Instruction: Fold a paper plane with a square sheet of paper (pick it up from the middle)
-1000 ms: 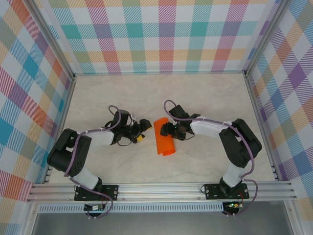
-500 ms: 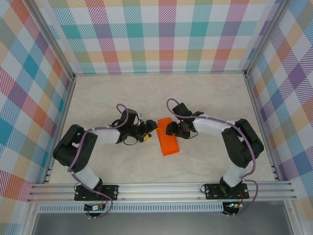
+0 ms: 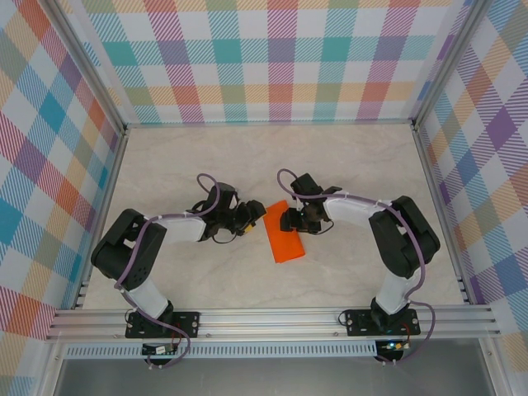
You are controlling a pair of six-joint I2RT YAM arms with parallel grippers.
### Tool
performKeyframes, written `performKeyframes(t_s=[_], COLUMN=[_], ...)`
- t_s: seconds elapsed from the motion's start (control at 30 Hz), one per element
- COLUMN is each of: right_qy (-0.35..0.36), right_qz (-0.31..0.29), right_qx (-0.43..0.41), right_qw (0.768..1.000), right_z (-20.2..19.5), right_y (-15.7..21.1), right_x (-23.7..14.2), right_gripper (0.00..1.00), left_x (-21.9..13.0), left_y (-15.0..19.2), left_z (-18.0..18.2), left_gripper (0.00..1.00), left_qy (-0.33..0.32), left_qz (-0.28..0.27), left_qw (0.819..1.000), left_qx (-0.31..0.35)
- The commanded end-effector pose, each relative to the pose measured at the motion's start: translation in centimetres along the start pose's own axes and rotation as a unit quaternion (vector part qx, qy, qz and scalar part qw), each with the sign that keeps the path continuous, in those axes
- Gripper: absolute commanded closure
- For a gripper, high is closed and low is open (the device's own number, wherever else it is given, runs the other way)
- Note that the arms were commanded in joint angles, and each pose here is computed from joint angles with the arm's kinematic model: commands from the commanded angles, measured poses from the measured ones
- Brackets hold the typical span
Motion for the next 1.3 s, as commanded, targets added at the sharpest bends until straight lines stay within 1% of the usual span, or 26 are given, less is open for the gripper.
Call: performKeyframes(t_s=[0.0,0.13,0.2,0.37,0.97,1.17,1.27], right_qy=[0.004,0.018,0.023,0.033,0.065,0.072,0.074], right_qz=[0.019,0.029,0.035,0.046,0.075,0.064,0.063], right_qx=[-0.003,0.012,0.02,0.027,0.018,-0.003,-0.014], right_qw=[1.0,0.999,0.999,0.998,0.995,0.995,0.995], right_z=[-0.3,-0.8,-1.1,-1.6,-2.8,-2.9,-2.9], right_y=[0.1,0.4,0.6,1.2,2.1,2.3,2.4], right_x=[1.2,1.7,2.1,2.7,4.5,4.9,5.2], right_gripper=[0.39,0.36,0.35,0.34,0.32,0.32,0.32], left_x=[0.3,0.4,0.5,0.7,1.6,1.7,1.4], left_y=[0.0,0.2,0.2,0.2,0.7,0.8,0.5], left_z=[-1.5,-1.6,-1.5,-1.4,-1.9,-2.1,-1.9], left_gripper=[0.36,0.36,0.39,0.4,0.46,0.48,0.49], left_qy=[0.016,0.016,0.012,0.009,0.012,0.012,0.005], left_qz=[-0.009,-0.001,0.0,0.001,0.023,0.027,0.015], left_qw=[1.0,1.0,1.0,1.0,0.999,0.999,1.0], left_qx=[0.015,0.016,0.016,0.017,0.025,0.027,0.026])
Point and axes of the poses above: each hand's point on the last joint's axis, 136 mm out from that joint toward the fingers, its own x axis out along the fingers, its own z axis along the line the jaws close on, y = z × x, the point moved 4 cm from there along -x, back along the fingers, and after that the axes turned 6 degrees about -x, right-handed, at the moved point
